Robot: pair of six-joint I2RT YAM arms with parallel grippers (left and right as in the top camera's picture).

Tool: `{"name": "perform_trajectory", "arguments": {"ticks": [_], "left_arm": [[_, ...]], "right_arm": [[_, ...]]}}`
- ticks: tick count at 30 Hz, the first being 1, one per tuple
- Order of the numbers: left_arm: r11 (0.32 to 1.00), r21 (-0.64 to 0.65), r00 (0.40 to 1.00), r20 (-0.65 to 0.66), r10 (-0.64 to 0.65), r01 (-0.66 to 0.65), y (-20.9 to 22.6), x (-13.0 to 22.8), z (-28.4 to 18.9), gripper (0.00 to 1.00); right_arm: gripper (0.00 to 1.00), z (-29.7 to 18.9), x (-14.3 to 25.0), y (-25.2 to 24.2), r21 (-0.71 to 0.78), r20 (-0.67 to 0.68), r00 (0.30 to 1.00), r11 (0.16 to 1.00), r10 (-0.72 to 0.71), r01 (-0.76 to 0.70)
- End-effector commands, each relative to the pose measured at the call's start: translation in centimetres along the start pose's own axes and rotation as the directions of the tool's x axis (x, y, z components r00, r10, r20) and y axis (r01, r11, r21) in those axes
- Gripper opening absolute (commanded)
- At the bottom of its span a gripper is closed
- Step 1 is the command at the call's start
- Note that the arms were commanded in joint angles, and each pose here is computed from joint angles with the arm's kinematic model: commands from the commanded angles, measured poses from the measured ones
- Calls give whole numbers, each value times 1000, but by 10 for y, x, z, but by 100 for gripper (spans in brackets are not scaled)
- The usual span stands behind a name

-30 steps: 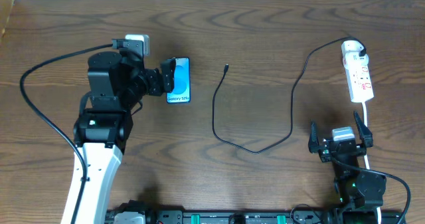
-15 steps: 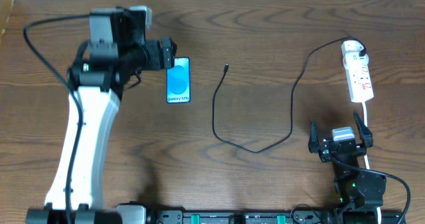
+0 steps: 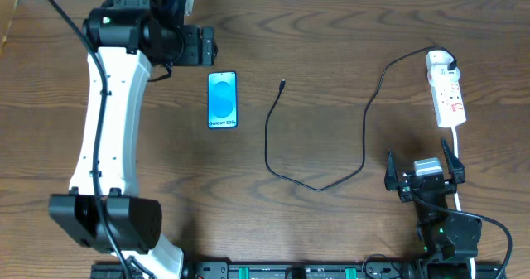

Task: Plug charger to phone and switch on socket
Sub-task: 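Move the left gripper forward over the Galaxy S25+ phone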

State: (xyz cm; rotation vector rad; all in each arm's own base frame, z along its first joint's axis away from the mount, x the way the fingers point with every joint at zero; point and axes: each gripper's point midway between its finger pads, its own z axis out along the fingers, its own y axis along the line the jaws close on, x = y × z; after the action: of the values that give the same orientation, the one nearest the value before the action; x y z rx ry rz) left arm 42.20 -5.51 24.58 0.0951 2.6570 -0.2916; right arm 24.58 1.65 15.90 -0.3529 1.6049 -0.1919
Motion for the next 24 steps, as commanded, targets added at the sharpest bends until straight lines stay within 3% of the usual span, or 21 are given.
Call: {"name": "perform_trajectory", "arguments": {"ticks": [1, 10, 24], "left_arm": [[1000, -13, 1000, 15, 10, -10, 1, -5, -3, 93], [1000, -1, 1000, 2, -9, 9, -1, -2, 1, 93], [996, -69, 995, -75, -64, 59, 18, 16, 48, 93]], "right_arm": [[99, 0, 1, 1, -5, 2, 1000, 1000, 10, -10], [99, 0, 1, 1, -5, 2, 1000, 1000, 10, -10], [99, 0, 1, 1, -5, 2, 1000, 1000, 10, -10]]}}
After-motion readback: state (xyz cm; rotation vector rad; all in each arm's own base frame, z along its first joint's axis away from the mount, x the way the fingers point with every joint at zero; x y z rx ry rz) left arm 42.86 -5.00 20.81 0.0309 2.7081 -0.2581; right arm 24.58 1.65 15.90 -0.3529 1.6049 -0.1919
